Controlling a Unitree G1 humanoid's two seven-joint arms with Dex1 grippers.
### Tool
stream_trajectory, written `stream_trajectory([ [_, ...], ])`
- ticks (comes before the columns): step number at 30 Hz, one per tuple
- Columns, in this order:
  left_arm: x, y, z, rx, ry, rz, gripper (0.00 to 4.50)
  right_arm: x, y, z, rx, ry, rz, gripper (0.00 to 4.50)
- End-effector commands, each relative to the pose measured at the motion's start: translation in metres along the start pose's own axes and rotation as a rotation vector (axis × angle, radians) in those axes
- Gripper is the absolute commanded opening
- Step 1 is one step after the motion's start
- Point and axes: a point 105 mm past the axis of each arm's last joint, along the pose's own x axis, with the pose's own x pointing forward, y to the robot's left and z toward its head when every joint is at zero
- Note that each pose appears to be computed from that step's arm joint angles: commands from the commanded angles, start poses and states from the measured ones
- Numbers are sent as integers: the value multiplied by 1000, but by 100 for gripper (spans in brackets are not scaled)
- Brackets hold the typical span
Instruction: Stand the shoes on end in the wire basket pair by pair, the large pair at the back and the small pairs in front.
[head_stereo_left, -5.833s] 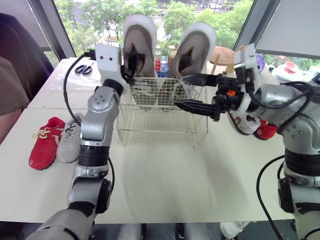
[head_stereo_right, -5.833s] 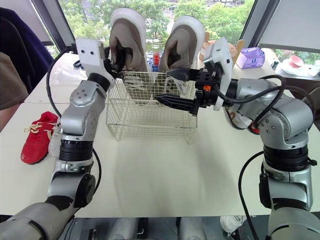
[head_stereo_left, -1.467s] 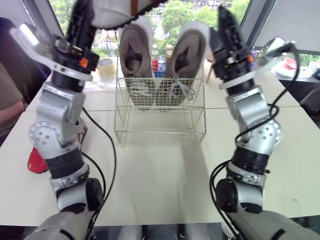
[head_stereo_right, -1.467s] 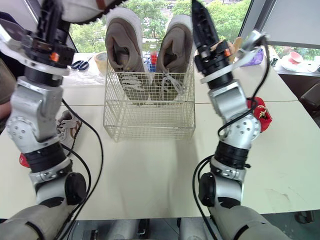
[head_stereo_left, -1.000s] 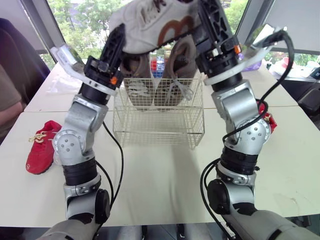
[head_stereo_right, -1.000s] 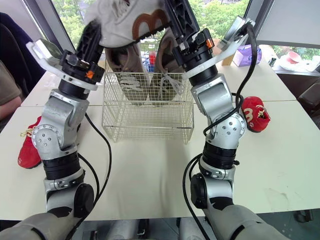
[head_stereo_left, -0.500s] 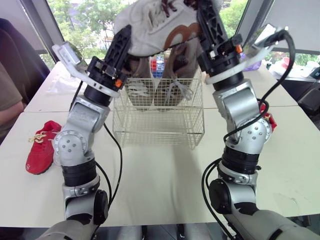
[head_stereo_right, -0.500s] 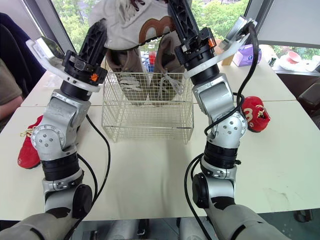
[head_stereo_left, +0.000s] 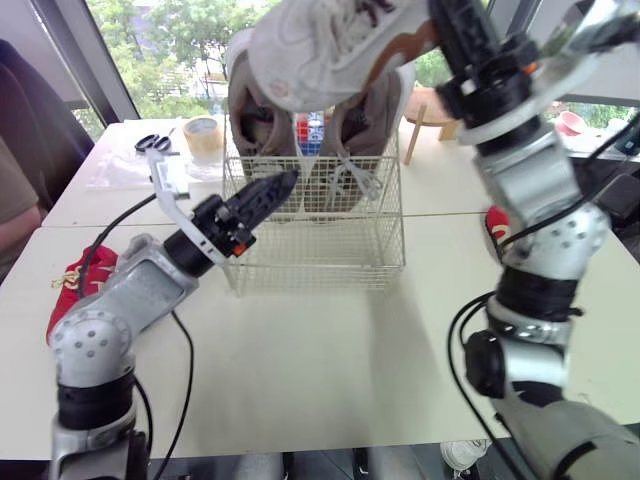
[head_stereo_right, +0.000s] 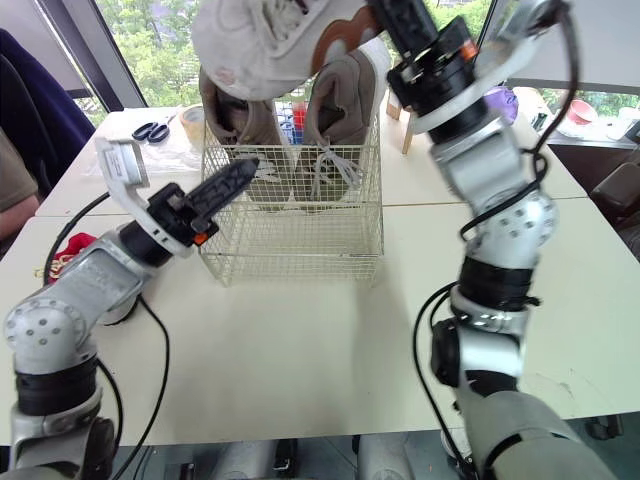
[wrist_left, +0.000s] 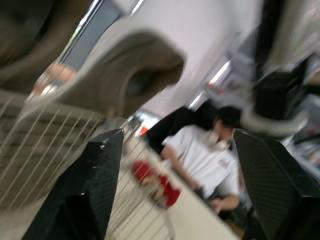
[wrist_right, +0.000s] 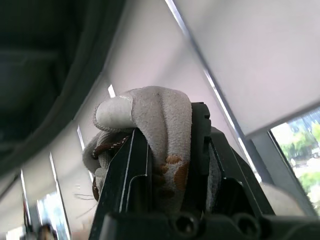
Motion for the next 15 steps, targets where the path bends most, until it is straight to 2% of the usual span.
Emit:
stream_trajectory([
  [1,-17,-13,6,105,18,19,367,-7,0,19,-157,121,76,75],
  [3,-31,-3,2,124,42,92,367,-13,-10,17,-293,285,92,75],
  [6,-46,12,-7,151,69,178,367,-18,-22,11,-419,447,133,75],
  [13,-53,13,-15,149,79,188,367,-23,-41,-2,-549,604,190,75],
  [15,-52,12,-12,161,68,187,367,-28,-51,-16,-596,702,214,75],
])
